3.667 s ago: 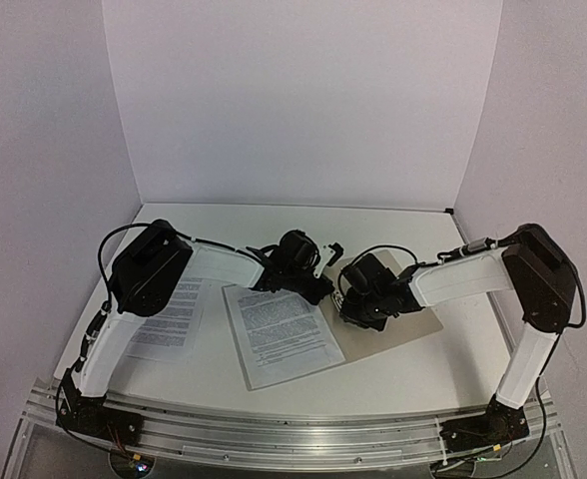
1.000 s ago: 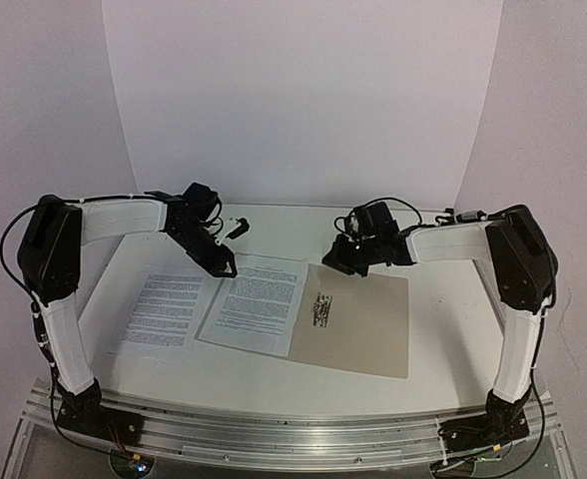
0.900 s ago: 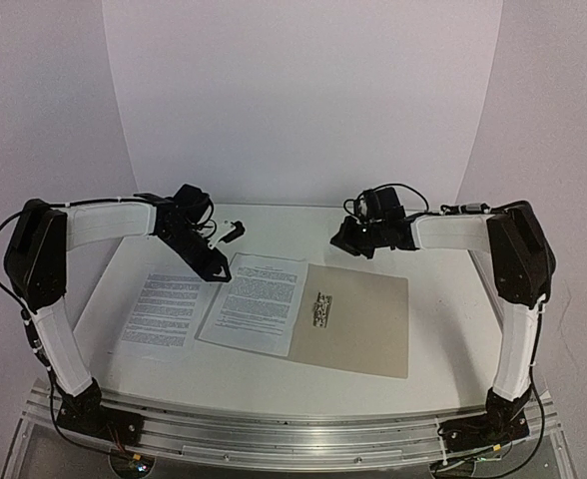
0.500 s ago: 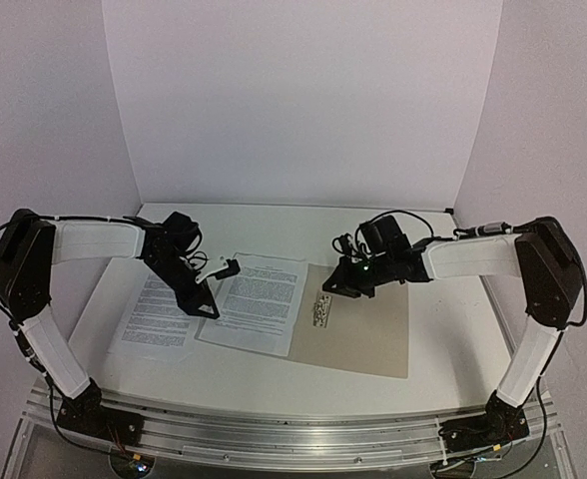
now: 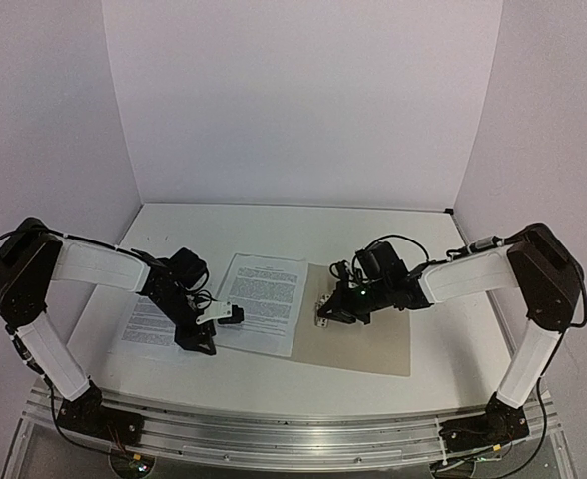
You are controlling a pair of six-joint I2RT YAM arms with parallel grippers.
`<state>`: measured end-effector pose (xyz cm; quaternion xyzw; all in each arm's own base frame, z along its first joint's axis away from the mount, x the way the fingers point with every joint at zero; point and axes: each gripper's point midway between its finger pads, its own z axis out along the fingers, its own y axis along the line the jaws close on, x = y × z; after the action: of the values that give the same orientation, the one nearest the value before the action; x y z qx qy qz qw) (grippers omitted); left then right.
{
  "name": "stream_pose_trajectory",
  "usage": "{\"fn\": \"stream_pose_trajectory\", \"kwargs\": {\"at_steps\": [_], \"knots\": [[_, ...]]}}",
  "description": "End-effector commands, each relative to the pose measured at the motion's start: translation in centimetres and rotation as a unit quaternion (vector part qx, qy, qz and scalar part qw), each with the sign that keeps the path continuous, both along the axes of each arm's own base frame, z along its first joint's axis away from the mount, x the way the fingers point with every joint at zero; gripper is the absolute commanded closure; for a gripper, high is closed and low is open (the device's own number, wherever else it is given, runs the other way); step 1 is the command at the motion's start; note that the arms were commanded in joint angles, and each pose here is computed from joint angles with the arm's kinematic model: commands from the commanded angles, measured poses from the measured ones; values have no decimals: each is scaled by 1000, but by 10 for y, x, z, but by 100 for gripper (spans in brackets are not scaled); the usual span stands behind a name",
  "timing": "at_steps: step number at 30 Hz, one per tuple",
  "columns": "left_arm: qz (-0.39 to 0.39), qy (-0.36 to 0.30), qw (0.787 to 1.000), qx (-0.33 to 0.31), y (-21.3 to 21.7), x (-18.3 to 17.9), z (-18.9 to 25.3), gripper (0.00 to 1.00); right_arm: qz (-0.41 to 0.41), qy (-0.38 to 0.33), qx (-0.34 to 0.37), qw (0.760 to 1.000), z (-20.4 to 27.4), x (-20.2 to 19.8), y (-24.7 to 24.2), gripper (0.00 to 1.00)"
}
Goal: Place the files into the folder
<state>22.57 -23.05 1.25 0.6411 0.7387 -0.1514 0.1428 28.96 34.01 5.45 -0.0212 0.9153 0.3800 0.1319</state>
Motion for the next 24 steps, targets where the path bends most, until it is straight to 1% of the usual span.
{"fn": "stream_pose_trajectory", "kwargs": {"at_steps": [1,7,12,15,18,22,24], "knots": [[-7,-11,1000,5,0,-9,-4,48,-4,-4,28,1000,-2,11,15,100],[-12,-12,1000,4,-4,-13,-5,48,-17,-33,28,999,8,29,21,100],[-12,-6,1000,-1,-6,-16,-5,48,-46,-67,17,997,14,58,21,100],[-15,-10,1000,-4,-8,-15,-4,49,-81,-87,3,993,14,87,9,100],[-18,-14,1000,-8,-10,-13,-1,49,-111,-123,-11,986,27,127,-8,100],[-23,-15,1000,-14,-13,-13,1,49,-95,-163,-36,981,44,183,-9,100],[-24,-15,999,-17,-14,-13,4,49,-72,-174,-35,981,56,192,0,100]]}}
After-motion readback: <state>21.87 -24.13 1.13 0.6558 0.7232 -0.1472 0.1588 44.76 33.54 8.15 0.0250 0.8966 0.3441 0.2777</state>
